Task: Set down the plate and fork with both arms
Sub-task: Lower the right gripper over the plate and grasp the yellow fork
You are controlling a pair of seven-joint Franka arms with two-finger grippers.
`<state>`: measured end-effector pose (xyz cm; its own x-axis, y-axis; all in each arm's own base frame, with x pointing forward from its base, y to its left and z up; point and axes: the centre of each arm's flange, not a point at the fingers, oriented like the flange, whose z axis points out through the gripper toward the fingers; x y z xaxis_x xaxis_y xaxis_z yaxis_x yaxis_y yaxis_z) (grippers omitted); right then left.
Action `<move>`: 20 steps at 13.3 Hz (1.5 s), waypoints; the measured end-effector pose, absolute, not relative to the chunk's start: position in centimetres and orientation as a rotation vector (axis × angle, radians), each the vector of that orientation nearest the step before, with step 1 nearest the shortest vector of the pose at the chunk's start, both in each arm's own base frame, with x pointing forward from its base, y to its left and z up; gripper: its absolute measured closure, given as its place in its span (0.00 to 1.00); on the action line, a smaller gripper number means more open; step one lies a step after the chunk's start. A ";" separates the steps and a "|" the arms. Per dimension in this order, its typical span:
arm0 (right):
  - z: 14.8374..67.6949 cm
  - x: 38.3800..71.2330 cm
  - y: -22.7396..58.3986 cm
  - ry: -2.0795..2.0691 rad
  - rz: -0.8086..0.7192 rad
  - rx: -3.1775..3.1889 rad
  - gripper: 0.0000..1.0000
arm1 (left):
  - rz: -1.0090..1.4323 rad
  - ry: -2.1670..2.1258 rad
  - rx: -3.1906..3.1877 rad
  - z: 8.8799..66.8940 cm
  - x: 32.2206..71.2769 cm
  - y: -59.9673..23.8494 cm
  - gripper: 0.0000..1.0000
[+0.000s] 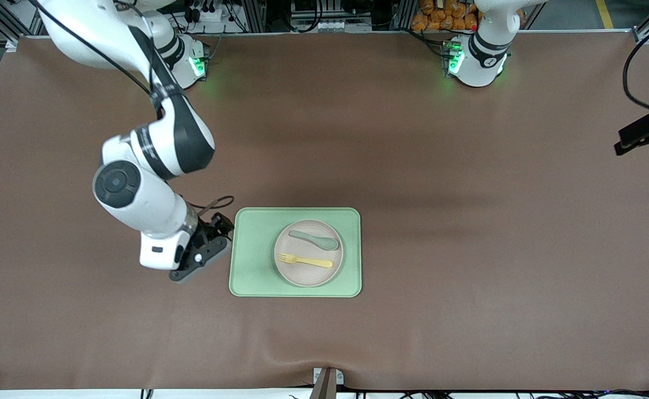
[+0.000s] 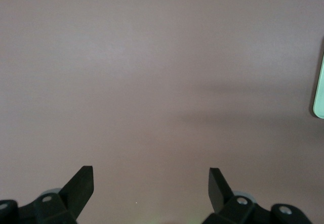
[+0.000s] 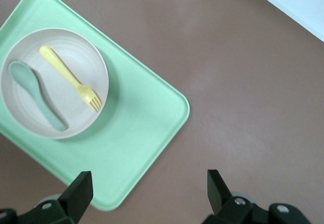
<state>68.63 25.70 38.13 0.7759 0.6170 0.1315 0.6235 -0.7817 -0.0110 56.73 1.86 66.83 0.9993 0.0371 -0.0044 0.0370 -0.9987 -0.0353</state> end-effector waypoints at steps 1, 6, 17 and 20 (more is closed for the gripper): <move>36.5 68.9 26.8 -1.040 -0.213 -2.897 0.00 | -0.015 -0.068 -3.101 67.8 56.1 2.1 0.00; 31.3 68.6 34.5 -1.139 -0.280 -2.835 0.05 | 0.052 -0.126 -3.095 67.9 54.9 3.8 0.00; 23.2 67.3 41.1 -1.216 -0.379 -2.767 0.31 | 0.097 -0.056 -3.160 71.6 50.3 1.3 0.00; 21.9 67.1 41.5 -1.220 -0.385 -2.762 0.32 | 0.137 0.054 -3.161 70.9 50.3 0.8 0.00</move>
<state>67.11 41.50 21.92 0.6477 0.7132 0.2681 0.7379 -0.6748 0.0126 50.30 0.77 70.95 0.9957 -0.0348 -0.0858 -0.0328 -0.9992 0.0245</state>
